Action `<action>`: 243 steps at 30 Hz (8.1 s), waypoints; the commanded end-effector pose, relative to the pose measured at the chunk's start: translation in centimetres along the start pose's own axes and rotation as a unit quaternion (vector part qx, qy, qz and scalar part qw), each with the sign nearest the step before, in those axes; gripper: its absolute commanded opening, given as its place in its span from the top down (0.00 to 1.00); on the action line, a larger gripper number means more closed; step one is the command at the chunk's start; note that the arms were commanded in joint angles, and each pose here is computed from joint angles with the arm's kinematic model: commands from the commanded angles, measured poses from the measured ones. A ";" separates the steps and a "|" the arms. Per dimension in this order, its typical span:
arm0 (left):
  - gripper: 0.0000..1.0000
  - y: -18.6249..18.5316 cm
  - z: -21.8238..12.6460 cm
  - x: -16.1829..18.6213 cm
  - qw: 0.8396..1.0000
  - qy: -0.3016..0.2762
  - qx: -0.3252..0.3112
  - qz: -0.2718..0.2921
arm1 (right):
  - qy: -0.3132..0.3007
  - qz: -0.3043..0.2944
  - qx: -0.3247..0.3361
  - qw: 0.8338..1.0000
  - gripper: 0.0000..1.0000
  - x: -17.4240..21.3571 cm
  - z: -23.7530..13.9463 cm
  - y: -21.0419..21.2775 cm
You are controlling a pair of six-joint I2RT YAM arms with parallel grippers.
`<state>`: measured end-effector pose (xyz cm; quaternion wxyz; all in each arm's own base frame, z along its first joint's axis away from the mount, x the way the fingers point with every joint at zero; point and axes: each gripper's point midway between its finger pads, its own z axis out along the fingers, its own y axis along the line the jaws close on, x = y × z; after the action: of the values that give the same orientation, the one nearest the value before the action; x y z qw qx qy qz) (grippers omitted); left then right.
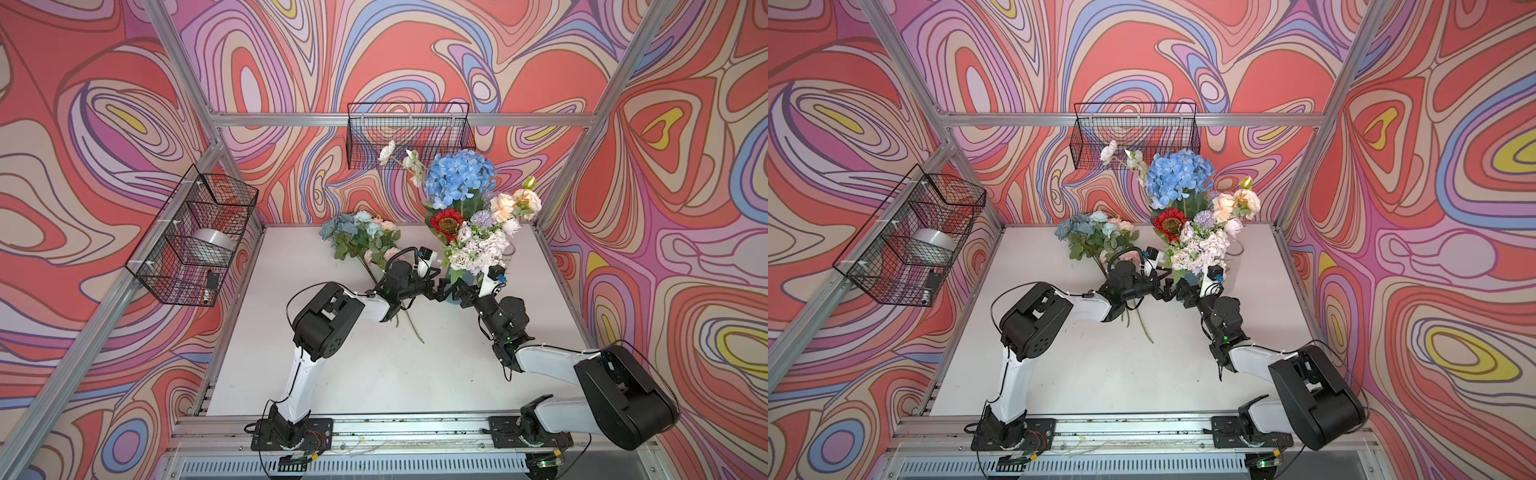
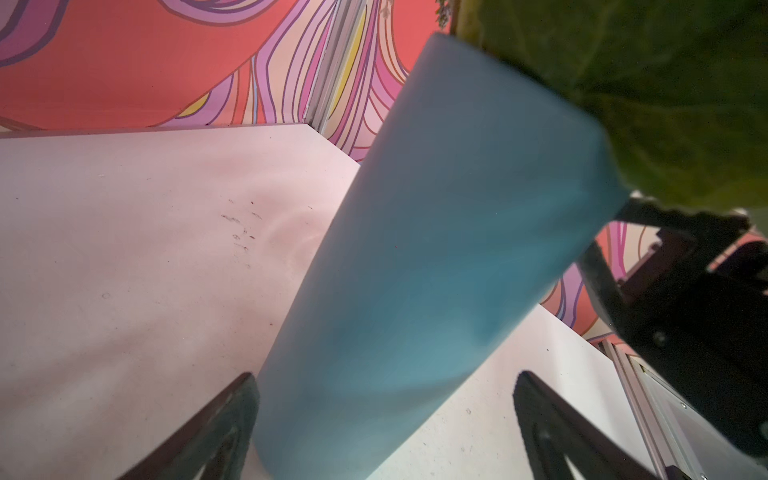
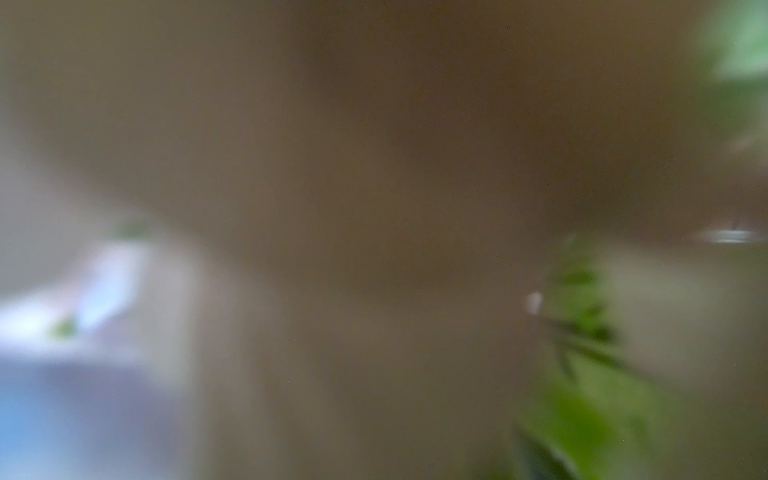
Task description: Arrange the flowers into the vase
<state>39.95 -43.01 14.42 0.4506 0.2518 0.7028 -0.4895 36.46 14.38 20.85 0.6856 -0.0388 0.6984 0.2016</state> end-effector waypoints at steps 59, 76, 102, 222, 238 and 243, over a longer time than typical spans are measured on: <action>0.00 -0.7 -11.8 -3.3 0.996 -0.066 -0.066 -0.013 | 0.247 0.107 0.200 0.942 0.18 13.4 7.1 -7.4; 0.00 5.3 -18.5 -4.4 0.977 -0.089 -0.185 -0.060 | 0.346 0.118 0.179 0.913 0.15 12.2 3.2 -5.8; 0.00 7.5 -21.1 -4.2 0.963 -0.102 -0.235 -0.086 | 0.248 0.008 0.313 0.917 0.12 -1.6 -1.1 -14.7; 0.00 9.9 -37.5 -6.2 0.863 -0.248 -0.383 -0.219 | 0.233 -0.082 -0.335 0.909 0.03 0.9 -1.1 30.4; 0.00 8.1 -34.6 -7.4 0.896 -0.204 -0.361 -0.162 | 0.384 0.062 -0.072 0.918 0.47 8.7 7.9 12.5; 0.00 8.7 -34.6 -7.3 0.894 -0.207 -0.369 -0.148 | 0.422 0.059 -0.040 0.904 0.72 13.6 10.0 11.1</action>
<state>36.33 -7.54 20.28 0.5515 -0.1564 0.7573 -0.3129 40.54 30.60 11.33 0.3215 -0.1189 0.9075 0.2429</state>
